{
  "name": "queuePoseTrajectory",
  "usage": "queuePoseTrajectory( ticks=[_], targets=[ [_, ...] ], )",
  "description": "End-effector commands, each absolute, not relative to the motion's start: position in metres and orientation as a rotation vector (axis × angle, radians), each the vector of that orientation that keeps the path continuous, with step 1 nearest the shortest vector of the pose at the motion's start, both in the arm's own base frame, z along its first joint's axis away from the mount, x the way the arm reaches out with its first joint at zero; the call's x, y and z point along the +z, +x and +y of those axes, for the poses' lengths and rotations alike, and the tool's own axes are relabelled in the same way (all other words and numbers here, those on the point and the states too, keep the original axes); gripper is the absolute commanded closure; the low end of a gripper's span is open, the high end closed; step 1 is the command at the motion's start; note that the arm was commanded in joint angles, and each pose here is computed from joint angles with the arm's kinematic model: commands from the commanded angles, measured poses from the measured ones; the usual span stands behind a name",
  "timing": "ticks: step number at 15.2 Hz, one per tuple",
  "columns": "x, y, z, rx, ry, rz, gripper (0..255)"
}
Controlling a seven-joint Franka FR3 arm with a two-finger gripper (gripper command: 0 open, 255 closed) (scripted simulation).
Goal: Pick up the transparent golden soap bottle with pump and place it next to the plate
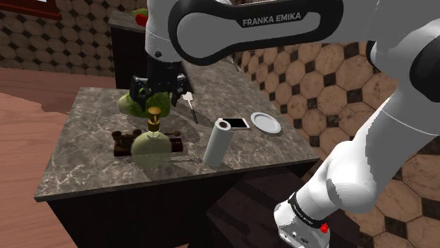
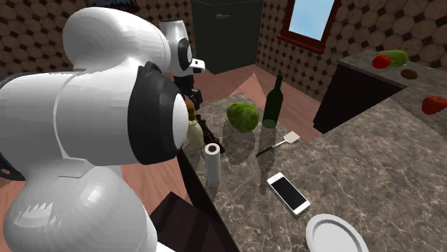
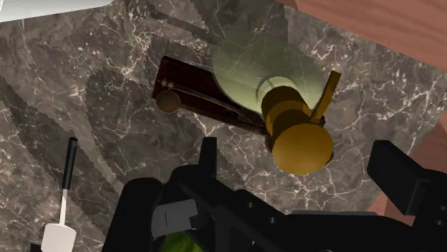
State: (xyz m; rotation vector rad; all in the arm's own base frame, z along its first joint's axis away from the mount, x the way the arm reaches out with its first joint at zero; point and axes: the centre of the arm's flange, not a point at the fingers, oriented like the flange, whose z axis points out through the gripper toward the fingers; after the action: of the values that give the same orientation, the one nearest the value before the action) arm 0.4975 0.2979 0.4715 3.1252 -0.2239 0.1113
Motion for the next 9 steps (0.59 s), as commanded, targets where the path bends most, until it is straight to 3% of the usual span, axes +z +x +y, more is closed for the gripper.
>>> queuePoseTrajectory(
  ticks=[1,9],
  targets=[
    [0.461,0.504,0.307,0.107,3.123,-0.222,0],
    [0.426,0.506,0.306,0.107,3.123,-0.222,0]
  ],
)
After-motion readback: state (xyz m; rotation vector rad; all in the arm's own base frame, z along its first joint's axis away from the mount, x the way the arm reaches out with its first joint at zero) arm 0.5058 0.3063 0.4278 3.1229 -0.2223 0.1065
